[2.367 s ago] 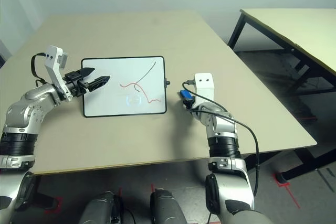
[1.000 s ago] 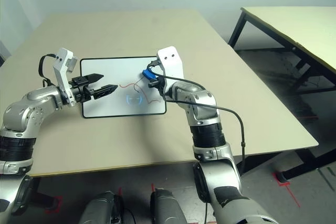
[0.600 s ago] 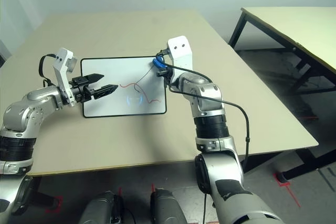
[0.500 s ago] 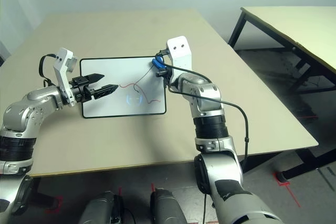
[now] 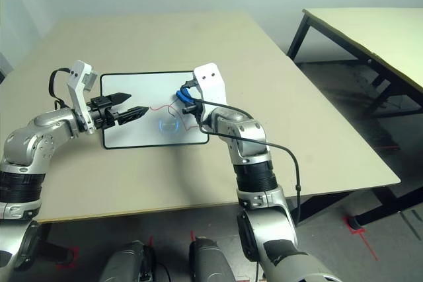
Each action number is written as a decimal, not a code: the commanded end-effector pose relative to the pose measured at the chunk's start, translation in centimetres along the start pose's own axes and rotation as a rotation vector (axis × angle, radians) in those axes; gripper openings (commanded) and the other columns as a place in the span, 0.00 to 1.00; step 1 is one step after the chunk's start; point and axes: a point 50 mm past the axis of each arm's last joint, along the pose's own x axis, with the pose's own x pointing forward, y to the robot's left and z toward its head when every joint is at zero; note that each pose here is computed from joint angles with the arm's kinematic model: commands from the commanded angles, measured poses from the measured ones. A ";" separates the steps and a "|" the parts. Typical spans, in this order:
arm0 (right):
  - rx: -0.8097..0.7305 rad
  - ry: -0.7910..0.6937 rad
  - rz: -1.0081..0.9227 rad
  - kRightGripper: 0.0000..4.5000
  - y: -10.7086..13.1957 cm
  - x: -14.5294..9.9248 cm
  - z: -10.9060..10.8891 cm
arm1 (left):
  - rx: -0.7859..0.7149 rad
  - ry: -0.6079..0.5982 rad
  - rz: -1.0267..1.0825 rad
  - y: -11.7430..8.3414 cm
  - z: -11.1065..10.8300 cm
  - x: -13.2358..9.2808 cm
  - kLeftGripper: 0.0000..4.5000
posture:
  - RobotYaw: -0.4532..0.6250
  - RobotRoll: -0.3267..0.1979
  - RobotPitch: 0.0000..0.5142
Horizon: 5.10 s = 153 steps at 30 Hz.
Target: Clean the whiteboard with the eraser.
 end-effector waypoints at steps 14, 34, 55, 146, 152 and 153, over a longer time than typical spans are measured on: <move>0.006 0.036 0.042 0.14 2.0 0.1 -1.7 | 0.001 0.008 0.002 0.0 -0.2 -0.1 1.00 | 0.34 0.62 0.09; 0.000 0.015 -0.020 0.14 0.6 0.3 -1.3 | 0.003 0.006 0.003 -0.1 0.0 -0.2 1.00 | 0.35 0.62 0.09; -0.048 0.028 0.044 0.13 2.5 1.2 -2.2 | -0.001 0.052 0.036 0.4 0.0 -1.8 1.00 | 0.38 0.62 0.11; -0.171 0.125 0.252 0.13 8.1 0.8 -4.7 | -0.032 0.120 0.047 -0.3 -0.7 -3.6 1.00 | 0.43 0.62 0.20; -0.157 0.069 0.170 0.13 6.6 0.9 -3.2 | -0.034 0.122 0.040 -0.4 -0.8 -3.5 1.00 | 0.43 0.62 0.20; -0.154 0.045 0.148 0.13 6.2 1.0 -2.6 | -0.034 0.122 0.040 -0.3 -0.8 -3.5 1.00 | 0.43 0.62 0.20</move>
